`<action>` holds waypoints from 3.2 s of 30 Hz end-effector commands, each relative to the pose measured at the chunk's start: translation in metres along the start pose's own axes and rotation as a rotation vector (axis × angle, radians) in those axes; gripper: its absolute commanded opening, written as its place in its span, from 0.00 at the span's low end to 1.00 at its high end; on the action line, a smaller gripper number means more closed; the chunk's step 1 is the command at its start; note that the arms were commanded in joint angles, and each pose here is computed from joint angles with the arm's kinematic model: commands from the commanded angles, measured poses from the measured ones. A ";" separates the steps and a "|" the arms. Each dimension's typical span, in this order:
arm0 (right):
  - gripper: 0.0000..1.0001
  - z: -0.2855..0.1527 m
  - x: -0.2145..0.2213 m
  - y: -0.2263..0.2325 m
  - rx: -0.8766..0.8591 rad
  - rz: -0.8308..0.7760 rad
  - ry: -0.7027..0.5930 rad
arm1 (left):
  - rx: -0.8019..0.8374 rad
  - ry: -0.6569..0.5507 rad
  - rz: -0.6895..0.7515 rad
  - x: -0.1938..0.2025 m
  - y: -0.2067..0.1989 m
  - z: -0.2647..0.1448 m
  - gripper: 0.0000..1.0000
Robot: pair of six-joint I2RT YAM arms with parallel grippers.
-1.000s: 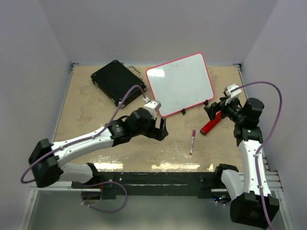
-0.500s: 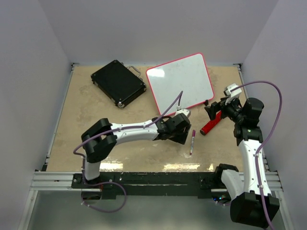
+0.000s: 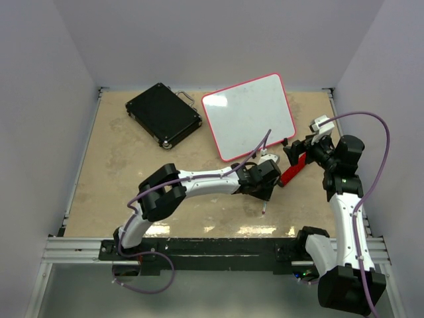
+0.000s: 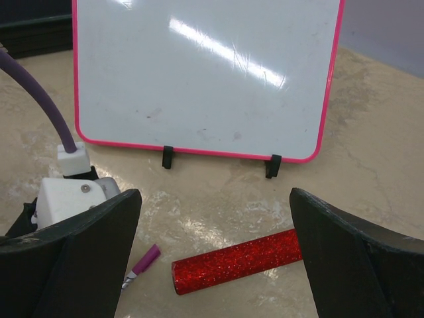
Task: Write a sentence on the whiteboard
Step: Pick up the whiteboard marker from the corner of the board, then pass from the left arm to the right
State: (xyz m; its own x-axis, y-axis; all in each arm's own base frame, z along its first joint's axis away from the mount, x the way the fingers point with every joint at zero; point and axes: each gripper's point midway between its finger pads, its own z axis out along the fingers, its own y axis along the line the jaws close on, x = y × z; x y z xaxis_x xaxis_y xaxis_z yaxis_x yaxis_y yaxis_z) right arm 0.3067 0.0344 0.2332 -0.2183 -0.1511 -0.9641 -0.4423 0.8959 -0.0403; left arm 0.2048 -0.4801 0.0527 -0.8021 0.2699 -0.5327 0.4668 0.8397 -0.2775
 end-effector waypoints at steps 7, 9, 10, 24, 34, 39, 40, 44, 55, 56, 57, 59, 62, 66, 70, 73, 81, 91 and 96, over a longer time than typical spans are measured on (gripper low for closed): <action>0.99 -0.002 -0.021 -0.006 0.026 -0.025 -0.043 | -0.002 0.034 0.016 0.003 -0.016 0.013 0.48; 0.99 -0.002 -0.022 -0.006 0.026 -0.024 -0.044 | -0.030 0.034 0.026 0.004 -0.012 0.016 0.48; 0.99 -0.002 -0.022 -0.006 0.026 -0.026 -0.044 | -0.058 0.048 0.034 0.007 -0.009 0.018 0.47; 0.99 -0.001 -0.020 -0.005 0.020 -0.022 -0.041 | -0.208 0.098 0.137 0.031 0.013 0.027 0.26; 0.99 0.002 -0.015 -0.003 -0.006 -0.024 -0.028 | -0.410 0.120 0.232 0.044 0.072 0.009 0.09; 0.98 0.006 -0.008 0.010 -0.092 -0.011 -0.009 | -0.428 0.027 0.230 0.029 0.085 -0.010 0.05; 0.98 0.006 -0.007 0.013 -0.111 -0.006 -0.007 | -0.424 0.003 0.217 0.024 0.087 -0.014 0.04; 0.98 0.009 -0.004 0.029 -0.213 0.020 -0.009 | -0.348 -0.125 0.176 0.003 0.086 -0.033 0.03; 0.97 0.013 0.001 0.083 -0.562 0.279 -0.003 | -0.124 -0.445 0.086 -0.053 0.071 -0.084 0.03; 0.97 0.016 -0.001 0.083 -0.565 0.290 -0.015 | -0.092 -0.482 0.076 -0.059 0.066 -0.091 0.03; 0.97 0.016 0.000 0.085 -0.570 0.340 -0.003 | -0.058 -0.517 0.066 -0.066 0.060 -0.095 0.03; 0.97 0.019 0.002 0.091 -0.591 0.346 -0.011 | 0.012 -0.572 0.044 -0.078 0.048 -0.103 0.03; 0.97 0.023 0.006 0.098 -0.609 0.363 0.005 | 0.084 -0.620 0.010 -0.091 0.034 -0.110 0.03; 0.97 0.025 0.008 0.102 -0.619 0.373 0.012 | 0.139 -0.658 -0.027 -0.101 0.024 -0.116 0.03; 0.98 0.019 0.003 0.106 -0.634 0.349 -0.009 | 0.150 -0.674 -0.054 -0.101 0.026 -0.121 0.03; 0.99 0.010 -0.002 0.112 -0.674 0.274 -0.036 | 0.162 -0.709 -0.086 -0.103 0.031 -0.131 0.03; 0.99 0.001 -0.004 0.119 -0.705 0.225 -0.054 | 0.241 -0.820 -0.160 -0.106 0.038 -0.163 0.03; 0.99 0.004 0.000 0.135 -0.784 0.234 -0.016 | 0.284 -0.932 -0.199 -0.121 0.039 -0.191 0.03; 0.99 0.003 0.001 0.139 -0.813 0.192 -0.034 | 0.330 -0.953 -0.219 -0.127 0.031 -0.196 0.03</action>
State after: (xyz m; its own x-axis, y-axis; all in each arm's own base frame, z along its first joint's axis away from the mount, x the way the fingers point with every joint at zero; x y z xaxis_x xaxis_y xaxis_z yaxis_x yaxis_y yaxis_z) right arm 0.2514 0.1559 0.2137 -0.4017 0.0170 -0.9156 -0.8475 0.3720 0.3786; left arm 0.2440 -0.3965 0.2322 -0.3652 -0.3613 -0.8580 0.5252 0.6811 -0.5103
